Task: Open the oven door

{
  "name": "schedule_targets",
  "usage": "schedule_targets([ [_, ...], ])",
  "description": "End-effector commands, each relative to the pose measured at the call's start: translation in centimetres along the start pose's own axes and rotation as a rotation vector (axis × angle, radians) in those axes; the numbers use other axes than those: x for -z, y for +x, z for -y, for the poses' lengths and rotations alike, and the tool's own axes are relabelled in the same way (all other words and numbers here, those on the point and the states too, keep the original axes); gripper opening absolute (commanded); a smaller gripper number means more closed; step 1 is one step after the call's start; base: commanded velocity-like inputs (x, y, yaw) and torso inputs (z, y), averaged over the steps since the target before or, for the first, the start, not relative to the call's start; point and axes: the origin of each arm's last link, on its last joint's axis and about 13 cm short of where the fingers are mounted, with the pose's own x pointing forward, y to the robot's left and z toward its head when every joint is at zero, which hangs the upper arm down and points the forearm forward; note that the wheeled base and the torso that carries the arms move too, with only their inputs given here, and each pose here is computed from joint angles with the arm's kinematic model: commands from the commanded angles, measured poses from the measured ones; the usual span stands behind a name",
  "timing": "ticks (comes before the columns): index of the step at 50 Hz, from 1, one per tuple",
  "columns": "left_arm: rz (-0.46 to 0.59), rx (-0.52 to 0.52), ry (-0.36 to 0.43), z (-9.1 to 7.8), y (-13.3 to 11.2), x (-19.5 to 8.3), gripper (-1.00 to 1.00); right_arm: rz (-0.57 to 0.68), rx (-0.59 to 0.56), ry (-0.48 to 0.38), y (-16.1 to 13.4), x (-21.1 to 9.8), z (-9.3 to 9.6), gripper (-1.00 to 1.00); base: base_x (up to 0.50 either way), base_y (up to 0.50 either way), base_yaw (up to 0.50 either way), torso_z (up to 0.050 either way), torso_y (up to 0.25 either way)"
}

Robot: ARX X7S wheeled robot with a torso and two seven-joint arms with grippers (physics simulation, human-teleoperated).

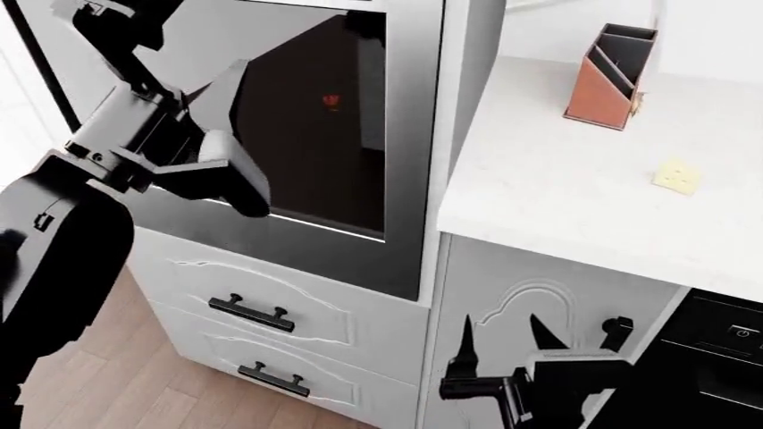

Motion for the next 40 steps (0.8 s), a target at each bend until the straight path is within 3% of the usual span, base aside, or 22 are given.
schedule_targets([
  [1,-0.018,-0.008,-0.067,-0.4,0.8,-0.4,1.00,-0.009,-0.004,-0.003,-0.1,0.2,-0.2,1.00,0.00,0.00,0.00,0.000,0.000],
  [21,0.035,-0.003,-0.031,-1.1,2.3,-1.0,1.00,-0.014,-0.021,-0.014,-0.1,0.4,-0.4,1.00,0.00,0.00,0.00,0.000,0.000],
  [40,0.011,0.026,-0.064,0.8,3.3,-0.8,1.00,-0.017,-0.026,-0.013,-0.1,0.5,-0.5,1.00,0.00,0.00,0.00,0.000,0.000],
])
